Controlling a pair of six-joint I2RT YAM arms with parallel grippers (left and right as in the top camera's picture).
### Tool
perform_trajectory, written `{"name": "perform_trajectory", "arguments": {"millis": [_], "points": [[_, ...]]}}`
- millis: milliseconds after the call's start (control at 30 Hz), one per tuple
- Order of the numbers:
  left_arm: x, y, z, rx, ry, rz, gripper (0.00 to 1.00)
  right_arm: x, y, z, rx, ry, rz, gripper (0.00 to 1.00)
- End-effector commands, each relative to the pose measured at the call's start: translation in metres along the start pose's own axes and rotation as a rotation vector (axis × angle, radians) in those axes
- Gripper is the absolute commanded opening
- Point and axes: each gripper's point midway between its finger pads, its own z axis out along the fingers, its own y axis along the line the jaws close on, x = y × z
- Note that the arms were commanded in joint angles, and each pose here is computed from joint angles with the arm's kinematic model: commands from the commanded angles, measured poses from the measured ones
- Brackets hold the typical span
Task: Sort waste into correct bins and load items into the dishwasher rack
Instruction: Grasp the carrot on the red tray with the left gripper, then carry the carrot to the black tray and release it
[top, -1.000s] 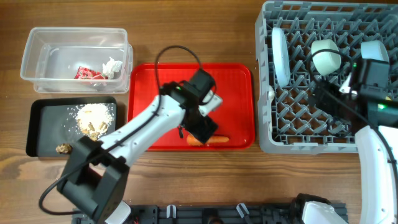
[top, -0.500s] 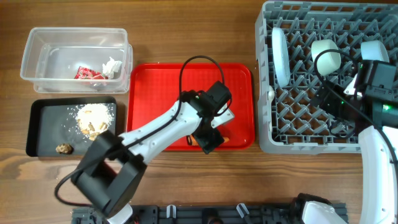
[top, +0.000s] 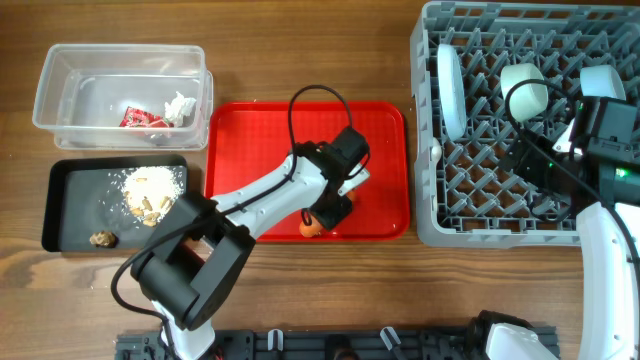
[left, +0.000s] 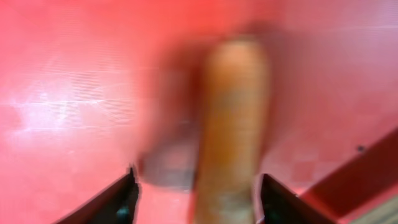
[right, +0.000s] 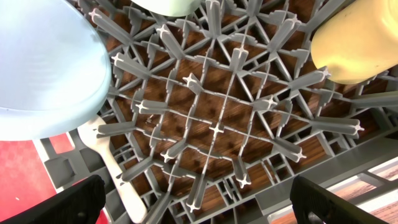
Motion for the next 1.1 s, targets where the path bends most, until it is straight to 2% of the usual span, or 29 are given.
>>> {"name": "perform_trajectory", "arguments": {"millis": [0, 67, 167, 300, 367, 433, 500, 667, 767, 867, 1067], "points": [[0.005, 0.003, 0.008, 0.005, 0.031, -0.077, 0.50, 0.000, 0.002, 0.001, -0.014, 0.007, 0.021, 0.97], [0.007, 0.002, 0.008, 0.009, 0.038, -0.078, 0.46, 0.000, 0.002, 0.001, -0.014, 0.007, 0.021, 0.97], [0.010, 0.002, 0.008, 0.010, 0.051, -0.078, 0.34, 0.000, 0.002, 0.001, -0.014, 0.007, 0.021, 0.97], [0.015, 0.001, 0.008, 0.011, 0.071, -0.077, 0.34, 0.000, 0.002, 0.001, -0.015, 0.006, 0.021, 0.98], [0.016, 0.001, 0.007, 0.011, 0.074, -0.078, 0.26, 0.000, 0.002, 0.001, -0.015, 0.006, 0.021, 0.97], [0.016, 0.003, 0.007, 0.002, 0.073, -0.077, 0.22, 0.000, 0.002, 0.001, -0.015, 0.006, 0.021, 0.97], [0.015, 0.010, 0.001, -0.039, 0.071, -0.077, 0.16, 0.000, 0.002, 0.001, -0.015, 0.005, 0.021, 0.97], [0.005, 0.042, -0.038, -0.220, 0.027, -0.165, 0.16, 0.000, 0.002, 0.001, -0.015, 0.004, 0.021, 0.98], [-0.002, 0.066, -0.071, -0.275, -0.069, -0.271, 0.17, -0.001, 0.002, 0.001, -0.016, 0.002, 0.021, 0.99], [0.008, 0.097, -0.096, -0.305, -0.126, -0.433, 0.16, -0.001, 0.002, 0.001, -0.016, 0.002, 0.021, 0.99], [0.064, 0.189, -0.132, -0.350, -0.190, -0.853, 0.19, -0.001, 0.002, 0.001, -0.016, 0.002, 0.021, 1.00]]}}
